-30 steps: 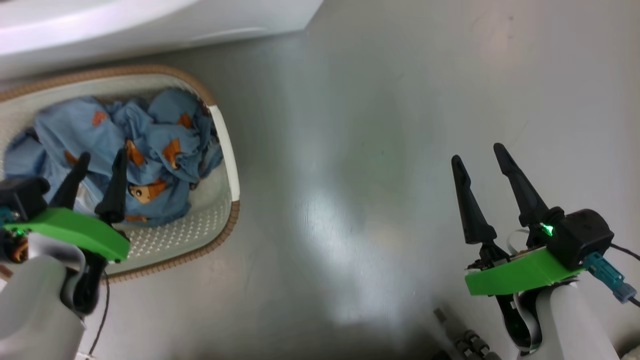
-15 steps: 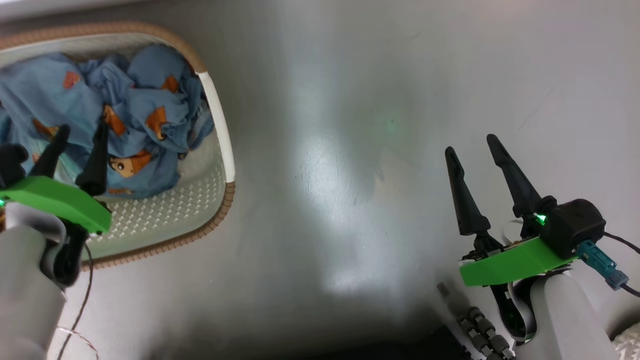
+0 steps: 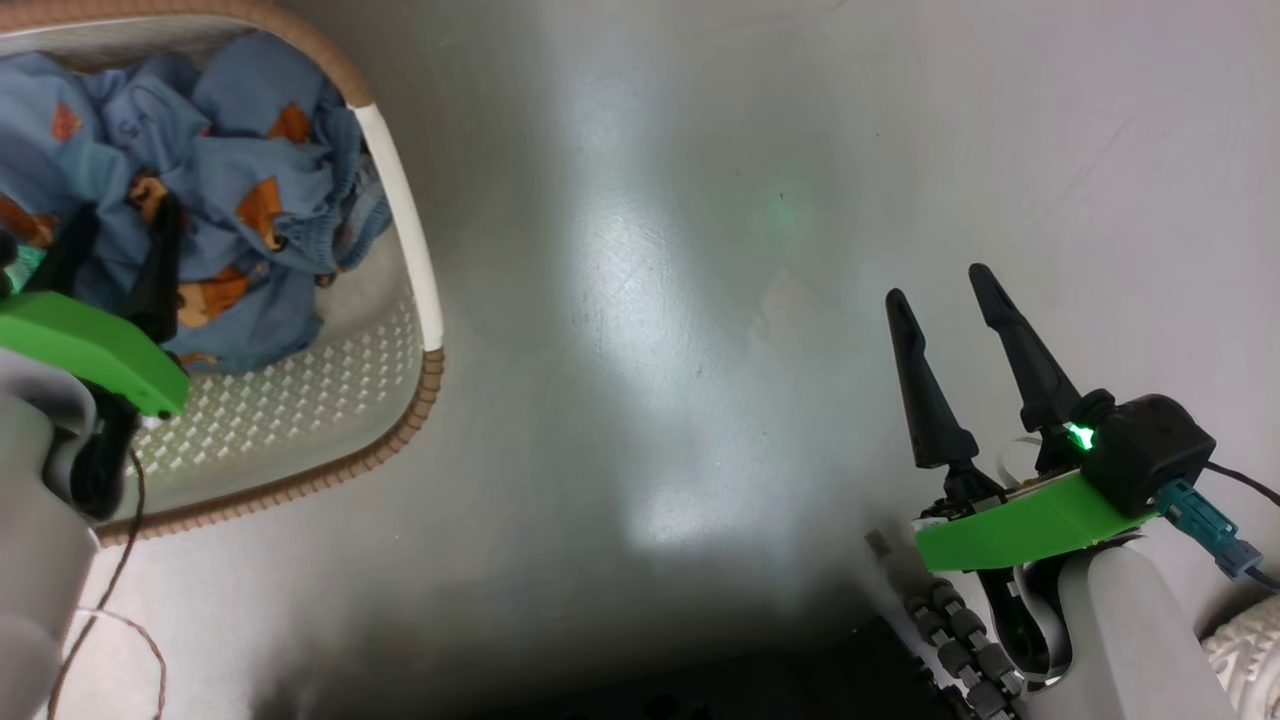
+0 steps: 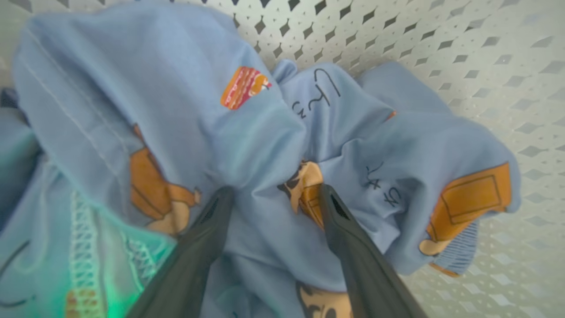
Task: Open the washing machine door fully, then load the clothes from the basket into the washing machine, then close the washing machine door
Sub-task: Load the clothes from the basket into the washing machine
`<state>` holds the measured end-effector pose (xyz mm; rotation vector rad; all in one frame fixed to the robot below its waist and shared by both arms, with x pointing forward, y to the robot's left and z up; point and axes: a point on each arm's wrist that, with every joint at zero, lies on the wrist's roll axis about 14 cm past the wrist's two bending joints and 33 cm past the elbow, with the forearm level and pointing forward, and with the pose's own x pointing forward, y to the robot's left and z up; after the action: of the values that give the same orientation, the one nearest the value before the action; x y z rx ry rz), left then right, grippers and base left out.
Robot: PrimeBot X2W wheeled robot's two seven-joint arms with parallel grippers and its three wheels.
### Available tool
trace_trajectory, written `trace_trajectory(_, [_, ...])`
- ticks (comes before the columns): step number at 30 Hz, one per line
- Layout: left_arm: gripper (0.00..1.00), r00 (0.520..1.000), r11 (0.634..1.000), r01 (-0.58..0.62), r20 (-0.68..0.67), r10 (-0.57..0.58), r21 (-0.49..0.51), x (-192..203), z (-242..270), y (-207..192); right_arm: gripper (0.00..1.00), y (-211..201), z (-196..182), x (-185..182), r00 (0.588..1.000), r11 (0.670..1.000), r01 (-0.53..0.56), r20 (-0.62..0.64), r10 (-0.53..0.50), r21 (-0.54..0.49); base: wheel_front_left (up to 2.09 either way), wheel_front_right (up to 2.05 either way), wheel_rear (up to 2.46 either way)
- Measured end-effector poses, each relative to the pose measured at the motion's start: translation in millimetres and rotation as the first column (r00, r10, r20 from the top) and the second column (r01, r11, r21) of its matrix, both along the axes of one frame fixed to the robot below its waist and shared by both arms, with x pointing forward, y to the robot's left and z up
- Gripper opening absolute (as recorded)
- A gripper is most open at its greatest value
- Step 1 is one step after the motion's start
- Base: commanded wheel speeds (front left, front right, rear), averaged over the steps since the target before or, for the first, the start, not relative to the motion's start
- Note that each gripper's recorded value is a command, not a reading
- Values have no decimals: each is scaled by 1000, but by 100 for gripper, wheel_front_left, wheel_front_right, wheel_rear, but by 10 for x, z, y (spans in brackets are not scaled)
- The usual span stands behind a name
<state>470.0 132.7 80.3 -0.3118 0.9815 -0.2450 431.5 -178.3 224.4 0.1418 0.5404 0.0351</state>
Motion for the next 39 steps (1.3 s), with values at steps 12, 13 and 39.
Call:
trace_trajectory(12, [0,992,994,105,-73,-101,42,-35,-141,-87,100,-69,41,-17,1000,1000,13,2,-13,-13,0,0,0])
trace_trajectory(13, [0,992,993,108,-67,-105,42,-26,-121,-95,100,-73,58,-10,1000,1000,16,6,-16,-12,0,0,0])
trace_trajectory(39, [0,942,999,10,336,2,-35,283,1409,-77,100,-54,1042,347,967,1000,18,254,-15,-7,0,0,0])
